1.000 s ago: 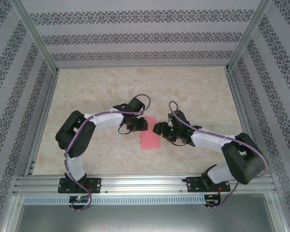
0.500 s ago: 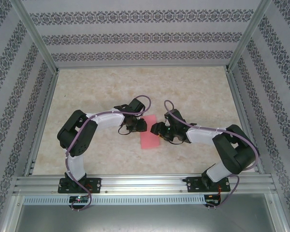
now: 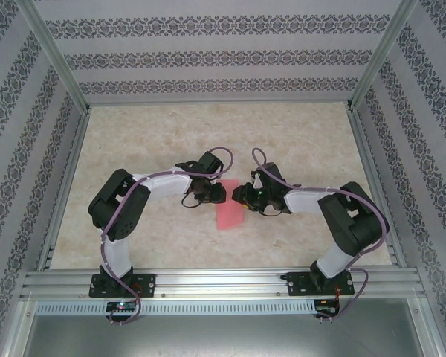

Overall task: Fold a paper plane with a square sheet of paper (pick it up from the middle)
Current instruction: Third fold the triangle at the center of the table.

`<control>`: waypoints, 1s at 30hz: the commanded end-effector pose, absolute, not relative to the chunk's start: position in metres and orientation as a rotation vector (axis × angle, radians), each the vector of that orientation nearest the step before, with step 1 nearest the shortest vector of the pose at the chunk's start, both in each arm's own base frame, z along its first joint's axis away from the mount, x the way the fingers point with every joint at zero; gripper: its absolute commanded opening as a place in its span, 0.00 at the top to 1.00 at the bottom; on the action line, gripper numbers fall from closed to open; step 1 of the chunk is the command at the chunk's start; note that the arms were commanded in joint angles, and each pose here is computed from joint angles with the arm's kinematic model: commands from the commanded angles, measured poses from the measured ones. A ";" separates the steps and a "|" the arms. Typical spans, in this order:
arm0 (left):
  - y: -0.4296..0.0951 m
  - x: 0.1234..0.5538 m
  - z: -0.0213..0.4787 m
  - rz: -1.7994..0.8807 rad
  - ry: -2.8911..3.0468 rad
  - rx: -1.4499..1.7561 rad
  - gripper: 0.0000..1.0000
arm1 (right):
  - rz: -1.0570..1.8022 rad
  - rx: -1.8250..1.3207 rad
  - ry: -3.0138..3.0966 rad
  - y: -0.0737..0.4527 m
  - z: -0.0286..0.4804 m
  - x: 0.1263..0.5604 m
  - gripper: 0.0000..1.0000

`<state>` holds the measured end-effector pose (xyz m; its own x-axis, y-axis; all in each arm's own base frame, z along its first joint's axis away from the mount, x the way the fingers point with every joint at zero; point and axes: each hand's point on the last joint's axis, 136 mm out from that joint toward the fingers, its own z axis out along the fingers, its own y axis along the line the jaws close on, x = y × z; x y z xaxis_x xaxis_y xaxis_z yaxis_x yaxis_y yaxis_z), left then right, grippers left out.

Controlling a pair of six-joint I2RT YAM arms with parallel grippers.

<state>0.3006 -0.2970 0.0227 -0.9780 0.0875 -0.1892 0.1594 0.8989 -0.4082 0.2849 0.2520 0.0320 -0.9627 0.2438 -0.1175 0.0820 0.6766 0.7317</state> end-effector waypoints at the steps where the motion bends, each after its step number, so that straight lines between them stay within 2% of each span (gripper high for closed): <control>1: -0.296 0.293 0.026 -0.621 2.898 0.272 0.68 | 1.231 0.191 2.639 0.261 0.042 0.297 0.68; 6: -0.294 0.291 0.042 -0.645 2.849 0.300 0.66 | 1.235 0.206 2.638 0.259 0.042 0.301 0.78; 9: -0.292 0.287 0.052 -0.671 2.820 0.312 0.63 | 1.223 0.265 2.640 0.256 0.038 0.301 0.88; 13: -0.290 0.277 0.066 -0.717 2.782 0.351 0.57 | 1.271 0.351 2.590 0.257 0.039 0.300 0.94; 17: -0.292 0.258 0.081 -0.687 2.701 0.528 0.49 | 1.241 0.441 2.573 0.260 0.040 0.298 0.95; 23: -0.301 0.212 0.080 -0.464 2.577 0.877 0.41 | 1.190 0.561 2.551 0.258 0.037 0.294 0.95; 30: -0.312 0.178 0.073 -0.340 2.448 1.044 0.38 | 1.206 0.563 2.563 0.261 0.033 0.289 0.94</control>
<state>0.1726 -0.3160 0.0702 -0.6764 0.5794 -0.4547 0.7018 0.6944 -0.1591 0.2861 0.2587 0.0273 -0.9030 0.4274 -0.0428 0.2455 0.5953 0.7651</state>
